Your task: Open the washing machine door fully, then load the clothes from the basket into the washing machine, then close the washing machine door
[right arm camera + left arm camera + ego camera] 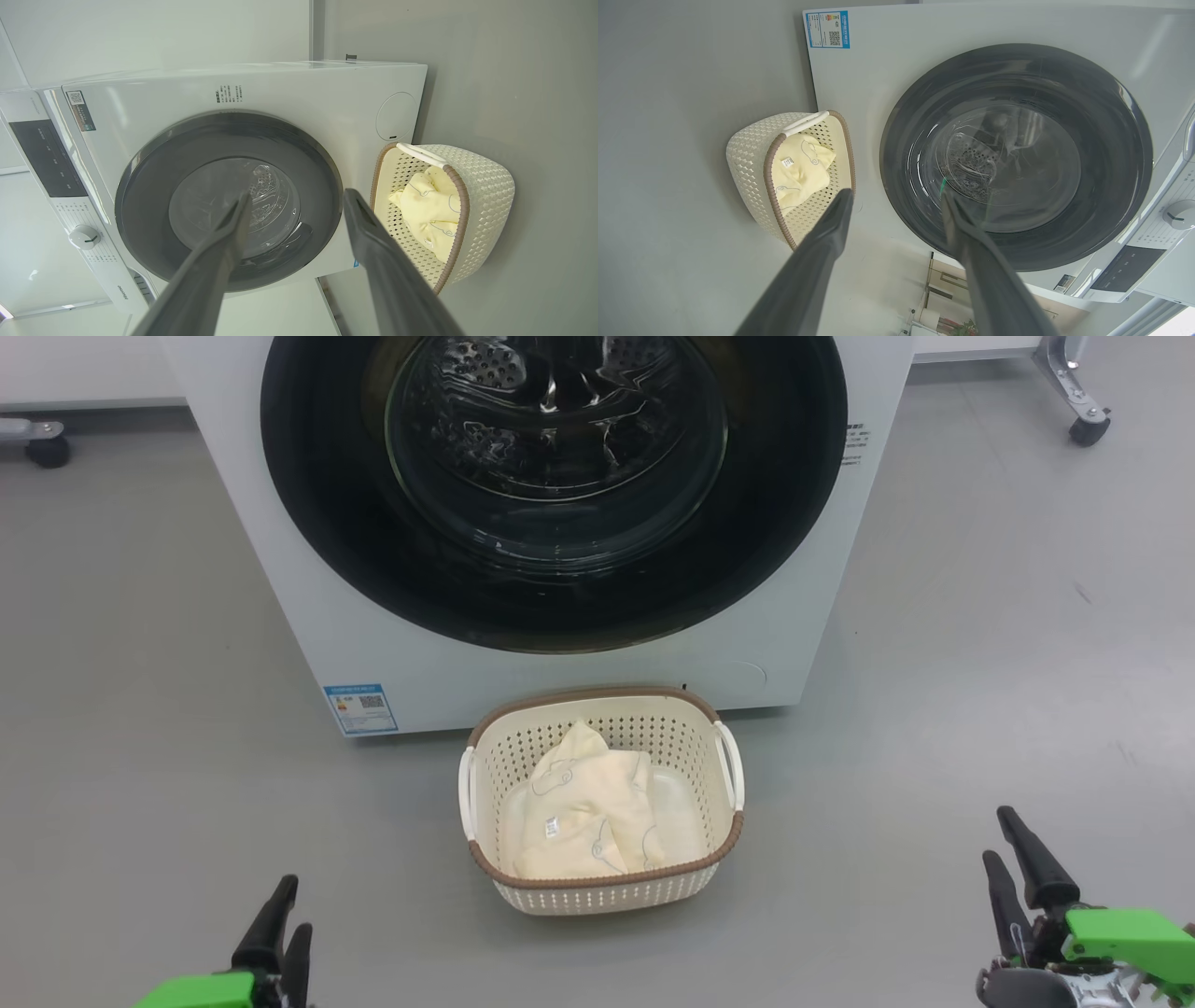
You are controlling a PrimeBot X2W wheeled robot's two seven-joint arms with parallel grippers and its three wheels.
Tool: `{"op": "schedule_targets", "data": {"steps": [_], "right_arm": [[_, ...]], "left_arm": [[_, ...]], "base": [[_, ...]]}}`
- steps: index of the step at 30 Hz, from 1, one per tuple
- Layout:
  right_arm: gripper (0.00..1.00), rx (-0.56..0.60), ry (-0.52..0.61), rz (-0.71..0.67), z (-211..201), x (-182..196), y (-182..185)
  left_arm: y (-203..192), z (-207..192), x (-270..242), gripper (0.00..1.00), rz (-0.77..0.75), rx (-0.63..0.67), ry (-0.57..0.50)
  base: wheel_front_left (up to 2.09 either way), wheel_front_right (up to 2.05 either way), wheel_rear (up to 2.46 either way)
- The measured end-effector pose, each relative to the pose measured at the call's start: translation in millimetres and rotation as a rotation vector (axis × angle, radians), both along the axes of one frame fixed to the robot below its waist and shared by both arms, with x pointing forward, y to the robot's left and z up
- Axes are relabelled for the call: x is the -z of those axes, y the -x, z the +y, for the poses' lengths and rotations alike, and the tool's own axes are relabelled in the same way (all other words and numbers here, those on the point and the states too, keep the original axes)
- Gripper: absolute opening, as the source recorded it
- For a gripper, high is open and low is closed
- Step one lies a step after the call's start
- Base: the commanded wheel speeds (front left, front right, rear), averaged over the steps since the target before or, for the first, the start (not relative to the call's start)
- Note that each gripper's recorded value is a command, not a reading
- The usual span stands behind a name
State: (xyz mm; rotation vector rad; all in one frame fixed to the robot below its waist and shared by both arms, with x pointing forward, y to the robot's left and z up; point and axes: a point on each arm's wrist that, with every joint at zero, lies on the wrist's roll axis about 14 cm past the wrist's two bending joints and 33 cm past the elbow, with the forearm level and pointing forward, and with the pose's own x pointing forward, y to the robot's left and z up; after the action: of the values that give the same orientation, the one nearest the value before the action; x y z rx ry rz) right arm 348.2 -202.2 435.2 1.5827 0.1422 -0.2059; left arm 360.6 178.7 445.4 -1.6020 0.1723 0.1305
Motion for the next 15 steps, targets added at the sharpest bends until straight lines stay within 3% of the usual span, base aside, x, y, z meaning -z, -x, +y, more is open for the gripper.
{"op": "schedule_targets", "data": {"steps": [9,15], "right_arm": [[1.00,0.010,0.042,-0.009,-4.2,-3.9,-2.2],[1.00,-0.002,0.128,-0.014,-6.8,-7.9,-6.4]], "left_arm": [[-6.8,-4.8,-9.1,1.00,-0.028,0.006,-0.027],[-10.7,-5.4,-13.7,1.00,-0.042,0.018,-0.118]], "base": [[0.00,0.00,0.00],[0.00,0.00,0.00]]}}
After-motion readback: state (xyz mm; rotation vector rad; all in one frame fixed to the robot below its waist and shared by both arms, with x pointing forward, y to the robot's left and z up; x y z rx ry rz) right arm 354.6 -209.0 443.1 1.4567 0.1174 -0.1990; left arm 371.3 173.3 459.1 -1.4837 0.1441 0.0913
